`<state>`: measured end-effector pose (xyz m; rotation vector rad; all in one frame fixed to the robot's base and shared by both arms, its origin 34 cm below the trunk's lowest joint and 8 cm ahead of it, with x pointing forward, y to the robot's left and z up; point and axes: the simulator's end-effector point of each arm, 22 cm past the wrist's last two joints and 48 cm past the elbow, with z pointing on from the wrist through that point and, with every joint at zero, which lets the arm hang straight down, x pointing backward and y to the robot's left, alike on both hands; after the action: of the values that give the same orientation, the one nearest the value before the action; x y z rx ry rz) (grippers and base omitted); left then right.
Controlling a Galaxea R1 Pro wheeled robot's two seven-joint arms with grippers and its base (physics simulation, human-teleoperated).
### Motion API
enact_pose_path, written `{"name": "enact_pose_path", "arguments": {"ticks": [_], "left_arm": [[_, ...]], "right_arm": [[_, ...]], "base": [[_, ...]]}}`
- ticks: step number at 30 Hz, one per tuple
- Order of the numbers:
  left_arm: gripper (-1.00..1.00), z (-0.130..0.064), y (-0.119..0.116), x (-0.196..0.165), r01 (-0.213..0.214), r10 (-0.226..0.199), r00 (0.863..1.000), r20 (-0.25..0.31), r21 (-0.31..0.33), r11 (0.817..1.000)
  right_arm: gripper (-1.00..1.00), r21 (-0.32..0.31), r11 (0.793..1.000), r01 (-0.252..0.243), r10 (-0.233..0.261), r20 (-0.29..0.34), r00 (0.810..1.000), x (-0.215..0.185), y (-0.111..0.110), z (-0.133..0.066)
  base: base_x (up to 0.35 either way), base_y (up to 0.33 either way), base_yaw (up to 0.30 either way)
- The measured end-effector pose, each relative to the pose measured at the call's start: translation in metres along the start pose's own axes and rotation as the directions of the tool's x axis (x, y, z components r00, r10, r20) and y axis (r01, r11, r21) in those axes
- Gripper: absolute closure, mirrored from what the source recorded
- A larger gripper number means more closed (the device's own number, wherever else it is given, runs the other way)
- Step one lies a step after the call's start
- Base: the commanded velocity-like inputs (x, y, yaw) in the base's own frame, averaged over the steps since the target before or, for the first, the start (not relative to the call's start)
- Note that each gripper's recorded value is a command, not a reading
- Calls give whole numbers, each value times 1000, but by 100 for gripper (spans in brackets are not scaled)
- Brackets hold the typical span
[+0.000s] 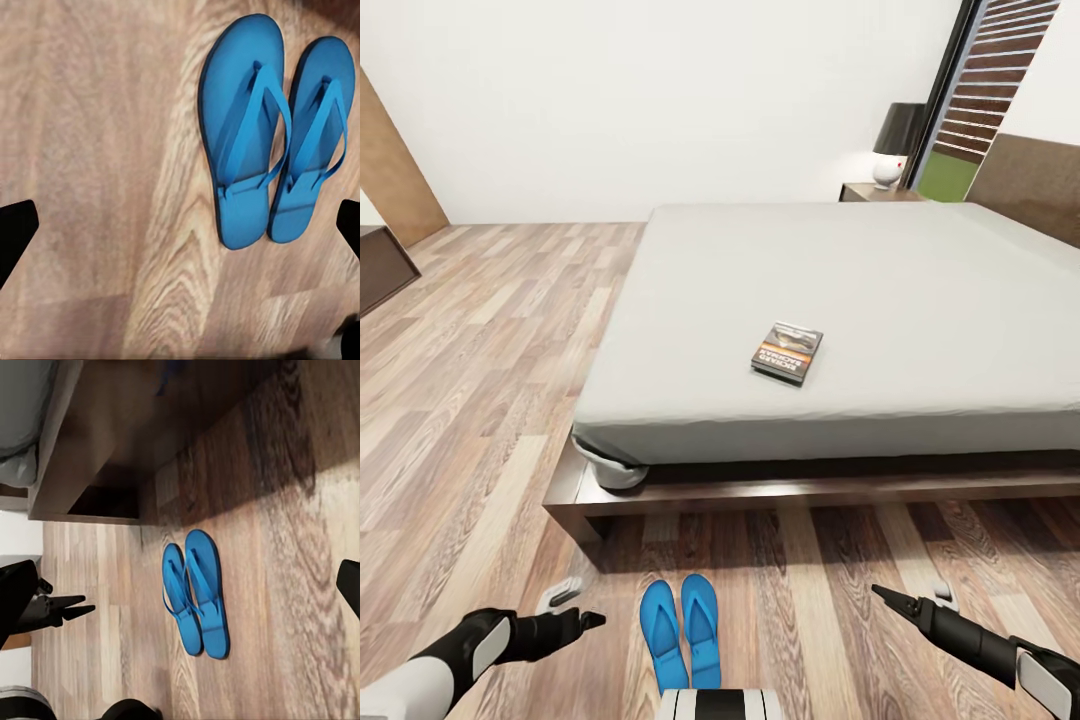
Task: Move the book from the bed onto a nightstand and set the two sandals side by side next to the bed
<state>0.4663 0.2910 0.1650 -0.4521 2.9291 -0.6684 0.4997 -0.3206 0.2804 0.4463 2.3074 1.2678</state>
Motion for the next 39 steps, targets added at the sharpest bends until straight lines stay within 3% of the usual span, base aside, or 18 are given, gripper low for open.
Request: {"name": "enact_pose_path", "arguments": {"ticks": [12,21,27,39], "left_arm": [[-100,-1,10,3,-16,16,1000,17,-16,1000],[-100,-15,52,10,-42,46,997,63,-72,997],[-100,-26,67,17,-51,54,995,85,-43,998],[-100,-39,88,29,-52,56,994,96,-41,998]], "right_arm": [[-100,73,997,-39,39,0,999,10,-25,-18],[-100,165,983,-86,86,6,996,24,-55,-43],[-100,210,971,-113,114,10,993,35,-68,-54],[-100,260,961,-89,103,-40,994,58,-80,-62]], "base": [[0,0,0],[0,0,0],[0,0,0],[0,0,0]]}}
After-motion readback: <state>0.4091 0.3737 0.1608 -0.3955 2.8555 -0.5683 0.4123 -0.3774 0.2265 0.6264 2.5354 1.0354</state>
